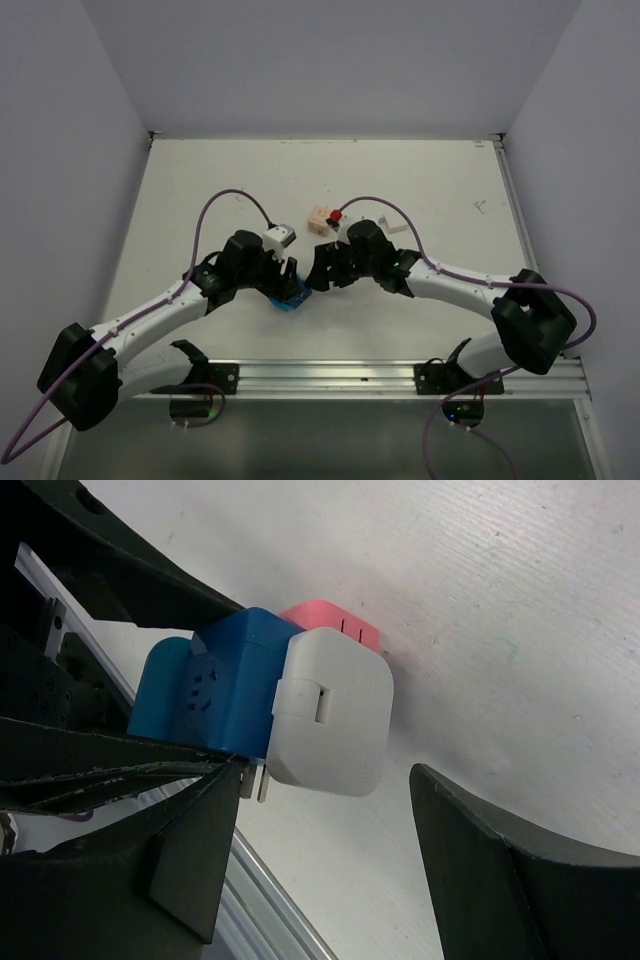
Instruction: Pull the plug off the socket
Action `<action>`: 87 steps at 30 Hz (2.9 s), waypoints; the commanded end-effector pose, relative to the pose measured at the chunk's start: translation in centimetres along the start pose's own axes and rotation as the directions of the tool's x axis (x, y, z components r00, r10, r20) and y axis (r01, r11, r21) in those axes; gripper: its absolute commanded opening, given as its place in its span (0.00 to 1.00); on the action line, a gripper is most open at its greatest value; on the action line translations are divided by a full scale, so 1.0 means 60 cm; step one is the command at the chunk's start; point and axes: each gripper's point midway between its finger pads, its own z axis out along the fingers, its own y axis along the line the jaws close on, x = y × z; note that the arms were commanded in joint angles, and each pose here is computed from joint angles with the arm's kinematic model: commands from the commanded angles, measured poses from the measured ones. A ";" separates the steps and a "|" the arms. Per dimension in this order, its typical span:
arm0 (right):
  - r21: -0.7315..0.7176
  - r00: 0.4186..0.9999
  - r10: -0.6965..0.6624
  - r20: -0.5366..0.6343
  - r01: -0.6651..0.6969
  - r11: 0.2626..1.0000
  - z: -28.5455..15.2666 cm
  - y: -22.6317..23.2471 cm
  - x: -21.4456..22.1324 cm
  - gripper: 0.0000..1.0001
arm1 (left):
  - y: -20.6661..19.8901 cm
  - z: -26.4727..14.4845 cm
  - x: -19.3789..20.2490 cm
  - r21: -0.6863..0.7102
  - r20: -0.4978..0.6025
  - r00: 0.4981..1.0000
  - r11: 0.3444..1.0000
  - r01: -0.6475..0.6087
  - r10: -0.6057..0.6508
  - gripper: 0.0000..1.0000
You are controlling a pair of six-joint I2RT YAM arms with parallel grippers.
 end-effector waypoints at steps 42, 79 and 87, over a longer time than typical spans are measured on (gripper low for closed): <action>-0.354 0.642 0.734 0.219 -0.649 0.673 -0.037 0.056 -0.094 0.81 | -0.045 -0.047 -0.137 0.097 0.400 0.913 0.994 0.049 -0.084 0.00; -0.229 0.752 0.561 0.345 -0.512 0.828 -0.065 0.045 -0.115 0.55 | -0.049 -0.032 -0.085 0.123 0.276 0.959 0.992 0.028 -0.061 0.00; -0.242 0.782 0.494 0.380 -0.431 0.869 -0.084 0.068 -0.145 0.52 | -0.040 -0.007 -0.038 0.119 0.146 0.987 0.992 0.044 -0.061 0.00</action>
